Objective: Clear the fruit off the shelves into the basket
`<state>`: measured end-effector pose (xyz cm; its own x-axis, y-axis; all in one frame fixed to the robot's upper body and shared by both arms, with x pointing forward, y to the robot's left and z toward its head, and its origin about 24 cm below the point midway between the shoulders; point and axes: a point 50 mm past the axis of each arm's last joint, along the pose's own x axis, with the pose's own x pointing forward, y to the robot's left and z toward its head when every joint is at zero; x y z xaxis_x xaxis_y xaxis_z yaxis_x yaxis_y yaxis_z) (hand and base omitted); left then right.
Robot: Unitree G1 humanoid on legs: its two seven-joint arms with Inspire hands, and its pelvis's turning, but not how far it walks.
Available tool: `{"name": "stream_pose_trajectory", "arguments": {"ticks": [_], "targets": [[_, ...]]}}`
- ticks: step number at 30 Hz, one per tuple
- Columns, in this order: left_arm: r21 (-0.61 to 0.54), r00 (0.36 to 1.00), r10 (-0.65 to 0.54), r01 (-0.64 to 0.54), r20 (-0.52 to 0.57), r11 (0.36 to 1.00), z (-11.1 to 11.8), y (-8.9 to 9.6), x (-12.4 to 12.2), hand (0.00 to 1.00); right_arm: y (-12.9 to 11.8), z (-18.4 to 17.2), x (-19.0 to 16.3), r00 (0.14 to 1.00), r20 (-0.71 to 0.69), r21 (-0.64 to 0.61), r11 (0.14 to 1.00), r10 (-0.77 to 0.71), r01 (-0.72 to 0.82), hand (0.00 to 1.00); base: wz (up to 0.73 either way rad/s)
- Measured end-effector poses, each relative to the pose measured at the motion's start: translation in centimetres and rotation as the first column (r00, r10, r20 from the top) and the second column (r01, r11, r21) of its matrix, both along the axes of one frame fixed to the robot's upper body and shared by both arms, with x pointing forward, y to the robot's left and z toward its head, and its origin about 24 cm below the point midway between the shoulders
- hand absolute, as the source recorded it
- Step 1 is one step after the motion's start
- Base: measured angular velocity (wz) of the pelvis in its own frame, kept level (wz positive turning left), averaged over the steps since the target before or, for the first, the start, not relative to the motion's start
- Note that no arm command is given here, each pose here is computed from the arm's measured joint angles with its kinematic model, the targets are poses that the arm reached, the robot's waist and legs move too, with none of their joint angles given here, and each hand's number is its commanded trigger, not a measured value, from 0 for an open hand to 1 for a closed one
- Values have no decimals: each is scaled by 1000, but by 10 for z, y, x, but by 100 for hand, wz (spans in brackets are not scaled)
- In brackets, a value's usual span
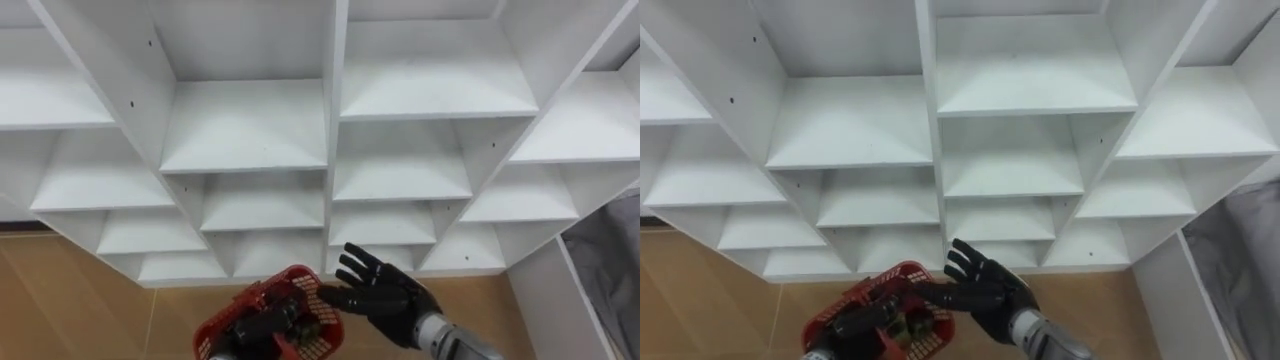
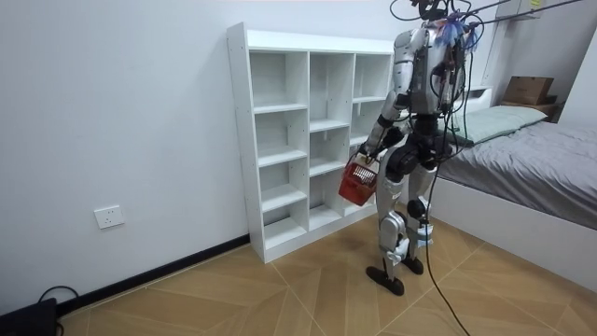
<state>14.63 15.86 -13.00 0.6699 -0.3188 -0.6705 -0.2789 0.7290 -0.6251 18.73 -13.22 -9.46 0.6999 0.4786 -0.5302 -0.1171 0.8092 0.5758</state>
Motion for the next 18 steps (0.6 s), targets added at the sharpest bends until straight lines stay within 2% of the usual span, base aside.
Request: {"name": "stream_pose_trajectory", "arguments": {"ticks": [6,11,15,18], "targets": [[165,997,-34,46,-75,985,-9,16,-21,100,-14,3,-13,998,14,-23,998,-62,63,0,-6],[310,993,1,37,-122,950,-13,37,-38,100,-38,-5,-33,992,-3,-162,979,-124,122,0,0],[456,983,22,65,-183,887,-16,57,-55,100,-64,-20,-55,970,-66,-288,935,-234,206,0,0],[536,973,-3,130,-232,834,-19,66,-67,100,-81,-36,-79,940,-153,-397,890,-306,226,0,0]]}}
